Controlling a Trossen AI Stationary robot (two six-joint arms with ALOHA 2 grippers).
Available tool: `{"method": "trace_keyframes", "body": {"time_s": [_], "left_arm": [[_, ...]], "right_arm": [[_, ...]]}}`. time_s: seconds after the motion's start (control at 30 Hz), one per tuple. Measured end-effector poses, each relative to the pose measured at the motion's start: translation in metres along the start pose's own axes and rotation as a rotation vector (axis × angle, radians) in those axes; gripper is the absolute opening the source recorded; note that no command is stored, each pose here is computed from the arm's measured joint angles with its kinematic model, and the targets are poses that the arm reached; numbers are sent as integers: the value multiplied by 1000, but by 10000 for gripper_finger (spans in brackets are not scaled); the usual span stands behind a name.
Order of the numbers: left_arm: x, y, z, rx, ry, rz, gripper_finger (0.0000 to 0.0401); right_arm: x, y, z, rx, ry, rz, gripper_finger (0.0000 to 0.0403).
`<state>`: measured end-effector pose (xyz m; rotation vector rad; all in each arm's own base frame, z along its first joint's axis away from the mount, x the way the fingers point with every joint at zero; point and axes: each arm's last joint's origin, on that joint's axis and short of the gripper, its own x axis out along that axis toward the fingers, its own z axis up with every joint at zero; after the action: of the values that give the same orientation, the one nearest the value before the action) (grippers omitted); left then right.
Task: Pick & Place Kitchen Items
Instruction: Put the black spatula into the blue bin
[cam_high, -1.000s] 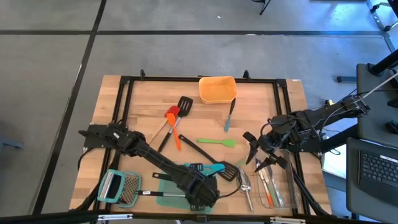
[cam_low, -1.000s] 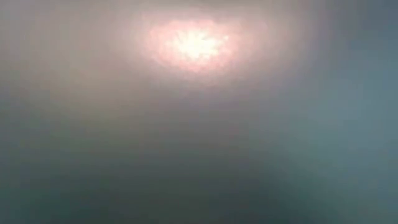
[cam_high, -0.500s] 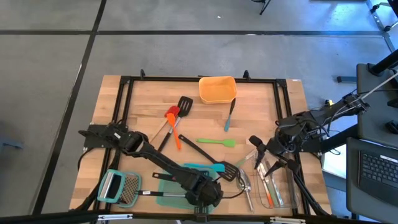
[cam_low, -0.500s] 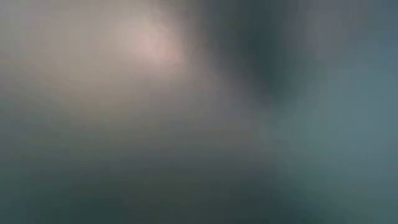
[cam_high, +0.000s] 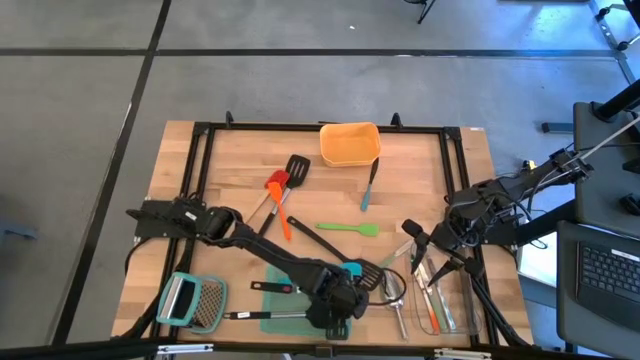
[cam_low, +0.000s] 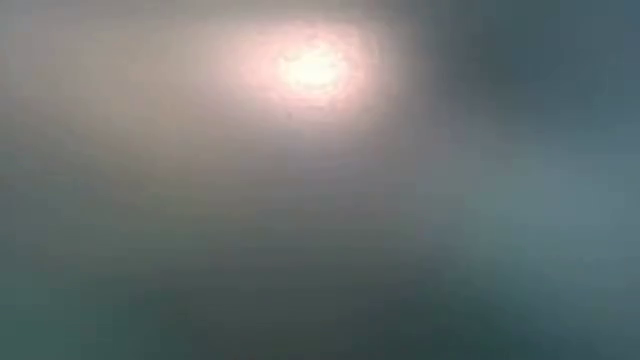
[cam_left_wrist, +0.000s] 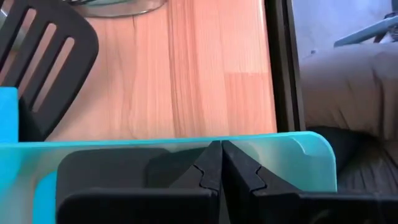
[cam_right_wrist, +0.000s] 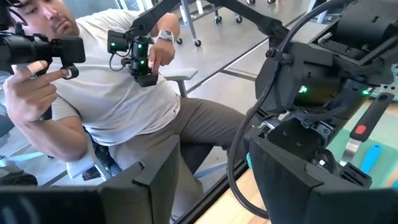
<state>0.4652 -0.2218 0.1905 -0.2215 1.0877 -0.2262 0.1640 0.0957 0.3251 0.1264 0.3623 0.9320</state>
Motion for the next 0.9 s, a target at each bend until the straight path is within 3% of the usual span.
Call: {"method": "trace_keyframes", "body": {"time_s": [0.17,0.4,0.6,0.77,0.9], "left_arm": [[-13,-6,-10,-16,86,37,1],[-92,-32,-14,115,13,211,1],[-147,-18,1,255,-114,320,1],[-157,8,10,334,-75,365,1],[-148,31,14,367,-37,328,1]], "right_arm": [[0,0,0,-3,0,0,197],[0,0,0,-34,0,0,197],[0,-1,1,-66,-8,-22,197],[0,-5,-2,-51,12,-153,197],[-1,-8,-5,-41,31,-257,197]]}}
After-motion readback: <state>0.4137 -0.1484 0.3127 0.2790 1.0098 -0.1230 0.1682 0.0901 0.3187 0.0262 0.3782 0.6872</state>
